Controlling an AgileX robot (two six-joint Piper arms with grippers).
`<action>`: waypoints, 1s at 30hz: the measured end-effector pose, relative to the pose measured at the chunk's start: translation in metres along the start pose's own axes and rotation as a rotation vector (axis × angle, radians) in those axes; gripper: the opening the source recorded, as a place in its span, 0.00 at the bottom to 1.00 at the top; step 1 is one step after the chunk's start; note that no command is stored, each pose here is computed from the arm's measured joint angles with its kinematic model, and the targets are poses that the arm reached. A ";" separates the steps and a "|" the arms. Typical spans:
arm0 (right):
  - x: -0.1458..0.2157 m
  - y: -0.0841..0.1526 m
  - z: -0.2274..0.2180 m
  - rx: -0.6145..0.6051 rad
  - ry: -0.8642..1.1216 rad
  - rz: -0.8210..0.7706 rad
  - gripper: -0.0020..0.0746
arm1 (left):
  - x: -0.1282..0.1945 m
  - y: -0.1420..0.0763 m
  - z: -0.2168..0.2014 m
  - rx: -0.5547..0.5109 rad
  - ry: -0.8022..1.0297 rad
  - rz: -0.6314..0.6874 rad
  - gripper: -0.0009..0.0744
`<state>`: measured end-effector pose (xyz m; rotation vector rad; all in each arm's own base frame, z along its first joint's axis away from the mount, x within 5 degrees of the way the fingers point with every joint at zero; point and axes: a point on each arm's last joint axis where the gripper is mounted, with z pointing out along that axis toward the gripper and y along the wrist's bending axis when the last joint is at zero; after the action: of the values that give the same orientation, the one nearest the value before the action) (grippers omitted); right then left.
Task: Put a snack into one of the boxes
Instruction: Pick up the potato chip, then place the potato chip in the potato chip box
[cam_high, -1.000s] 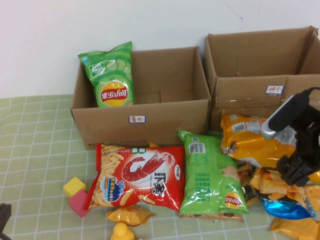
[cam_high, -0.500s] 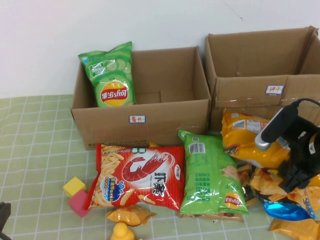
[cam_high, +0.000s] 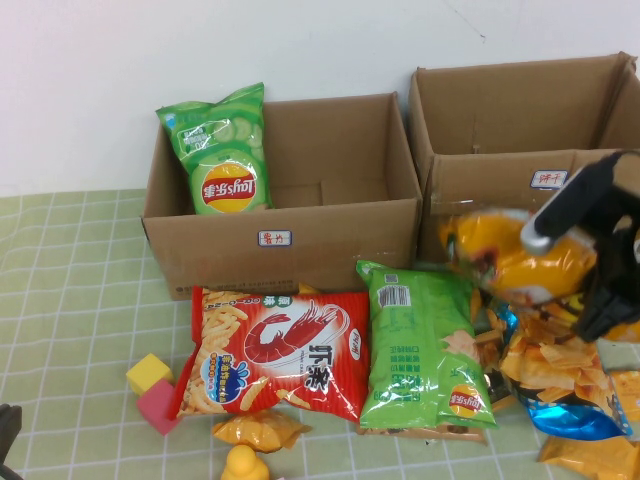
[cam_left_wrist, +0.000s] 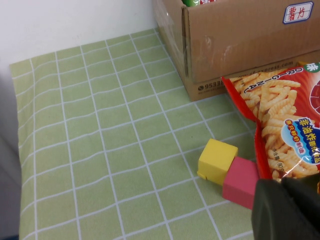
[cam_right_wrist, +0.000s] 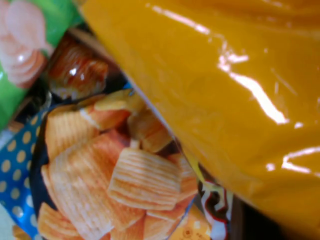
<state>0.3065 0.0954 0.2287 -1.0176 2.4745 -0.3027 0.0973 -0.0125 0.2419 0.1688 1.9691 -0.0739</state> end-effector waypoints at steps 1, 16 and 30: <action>-0.002 -0.002 -0.006 -0.001 -0.006 0.016 0.30 | 0.000 0.000 0.000 0.000 0.000 0.000 0.01; -0.034 -0.016 -0.081 -0.118 -0.216 0.227 0.29 | 0.000 0.000 0.000 -0.001 -0.002 0.002 0.01; -0.082 -0.005 -0.121 -0.344 -0.730 0.099 0.29 | 0.000 0.000 0.000 -0.001 -0.002 0.008 0.01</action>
<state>0.3035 0.1539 0.3630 -0.9119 1.9149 0.4684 0.0974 -0.0124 0.2421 0.1761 1.9668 -0.0682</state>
